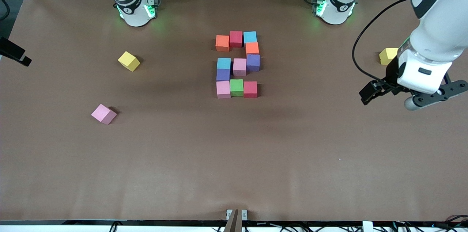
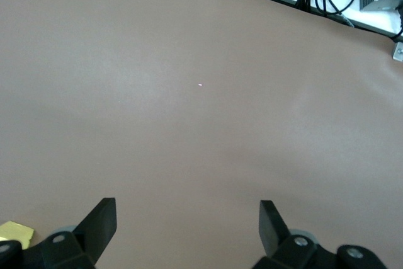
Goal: Form number 2 with 11 blocks
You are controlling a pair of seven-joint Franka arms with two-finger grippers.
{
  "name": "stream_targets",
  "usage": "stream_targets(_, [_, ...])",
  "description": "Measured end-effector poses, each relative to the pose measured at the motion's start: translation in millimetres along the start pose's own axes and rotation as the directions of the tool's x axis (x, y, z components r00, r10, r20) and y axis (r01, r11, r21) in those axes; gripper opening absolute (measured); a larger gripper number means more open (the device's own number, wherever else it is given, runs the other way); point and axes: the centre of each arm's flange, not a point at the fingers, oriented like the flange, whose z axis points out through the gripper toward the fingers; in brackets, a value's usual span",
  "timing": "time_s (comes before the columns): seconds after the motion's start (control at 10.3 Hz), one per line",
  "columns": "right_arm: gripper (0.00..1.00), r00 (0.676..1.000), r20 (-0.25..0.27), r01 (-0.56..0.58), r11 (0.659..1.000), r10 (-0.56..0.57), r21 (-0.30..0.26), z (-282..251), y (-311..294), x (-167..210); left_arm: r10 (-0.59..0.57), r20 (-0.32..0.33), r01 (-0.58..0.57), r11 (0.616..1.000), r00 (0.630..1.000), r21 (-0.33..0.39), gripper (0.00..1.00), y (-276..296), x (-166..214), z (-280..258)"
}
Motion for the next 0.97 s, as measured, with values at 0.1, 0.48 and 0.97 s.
stream_targets(0.1, [1.0,1.0,0.0,0.0,1.0,0.0,0.0,0,0,0,0.012,0.002,-0.012,1.0,1.0,0.007,1.0,-8,-1,-1])
stream_targets(0.48, [1.0,1.0,-0.001,0.0,1.0,0.0,0.001,0,0,0,0.057,0.066,-0.057,0.998,0.996,-0.002,1.0,-66,-3,-6])
stream_targets(0.97, [1.0,1.0,0.016,0.004,1.0,-0.004,0.031,7,-5,4,0.211,0.137,-0.214,0.977,0.968,0.009,1.0,-97,-30,-5])
